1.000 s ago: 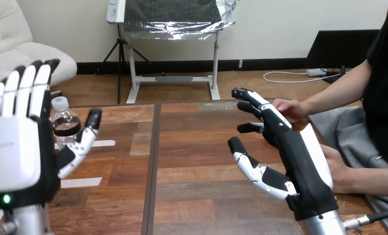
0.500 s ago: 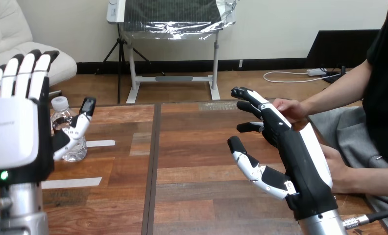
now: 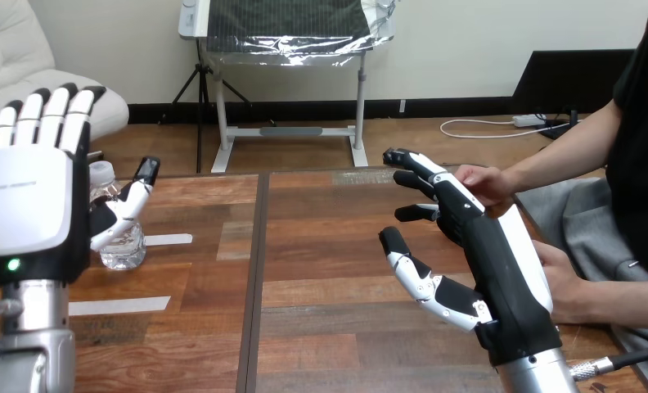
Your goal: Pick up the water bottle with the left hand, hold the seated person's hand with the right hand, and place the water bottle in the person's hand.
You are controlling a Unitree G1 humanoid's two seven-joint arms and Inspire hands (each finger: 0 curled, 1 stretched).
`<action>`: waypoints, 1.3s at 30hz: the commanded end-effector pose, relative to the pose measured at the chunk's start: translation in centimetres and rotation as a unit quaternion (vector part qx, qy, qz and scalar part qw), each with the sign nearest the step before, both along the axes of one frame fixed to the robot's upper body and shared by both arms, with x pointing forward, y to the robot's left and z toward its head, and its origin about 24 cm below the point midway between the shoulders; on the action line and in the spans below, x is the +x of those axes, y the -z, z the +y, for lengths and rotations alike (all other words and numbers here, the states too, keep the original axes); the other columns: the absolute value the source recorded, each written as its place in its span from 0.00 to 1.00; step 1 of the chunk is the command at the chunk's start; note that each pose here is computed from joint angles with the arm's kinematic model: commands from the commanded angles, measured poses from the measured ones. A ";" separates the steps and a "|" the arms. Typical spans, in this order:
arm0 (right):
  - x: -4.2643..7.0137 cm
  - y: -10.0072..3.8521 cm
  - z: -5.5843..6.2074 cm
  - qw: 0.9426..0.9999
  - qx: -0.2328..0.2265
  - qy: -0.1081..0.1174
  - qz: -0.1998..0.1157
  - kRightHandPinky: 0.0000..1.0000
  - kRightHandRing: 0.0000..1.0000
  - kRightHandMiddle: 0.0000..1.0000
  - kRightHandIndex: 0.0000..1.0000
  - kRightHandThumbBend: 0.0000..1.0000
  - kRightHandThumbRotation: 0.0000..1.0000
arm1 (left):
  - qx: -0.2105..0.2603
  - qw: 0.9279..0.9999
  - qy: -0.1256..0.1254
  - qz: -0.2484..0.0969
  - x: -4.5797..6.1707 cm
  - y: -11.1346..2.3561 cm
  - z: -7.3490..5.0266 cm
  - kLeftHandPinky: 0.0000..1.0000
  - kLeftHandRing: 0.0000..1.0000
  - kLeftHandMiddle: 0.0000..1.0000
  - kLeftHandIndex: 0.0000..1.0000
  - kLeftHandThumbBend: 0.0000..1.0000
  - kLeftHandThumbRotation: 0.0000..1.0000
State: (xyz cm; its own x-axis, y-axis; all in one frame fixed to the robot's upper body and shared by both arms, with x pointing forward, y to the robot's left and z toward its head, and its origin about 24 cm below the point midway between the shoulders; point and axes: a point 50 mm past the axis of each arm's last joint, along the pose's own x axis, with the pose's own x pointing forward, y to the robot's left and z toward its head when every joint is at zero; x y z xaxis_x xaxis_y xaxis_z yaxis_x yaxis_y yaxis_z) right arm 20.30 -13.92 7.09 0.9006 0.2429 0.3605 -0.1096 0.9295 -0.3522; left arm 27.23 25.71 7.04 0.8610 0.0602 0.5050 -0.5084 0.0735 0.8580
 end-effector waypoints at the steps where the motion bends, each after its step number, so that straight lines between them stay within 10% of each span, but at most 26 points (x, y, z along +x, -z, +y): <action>1: 0.9 -1.5 0.2 0.999 0.009 -0.003 -0.039 0.71 0.86 0.91 0.83 0.25 0.00 | 0.018 1.000 0.013 -0.011 2.1 -1.7 -0.2 0.91 0.92 0.91 0.88 0.41 0.98; 39: 1.1 -1.5 -0.2 0.999 0.004 0.001 -0.039 0.74 0.87 0.90 0.82 0.27 0.00 | 0.058 0.996 -0.002 0.067 6.5 -0.7 -0.4 0.88 0.91 0.91 0.88 0.39 1.00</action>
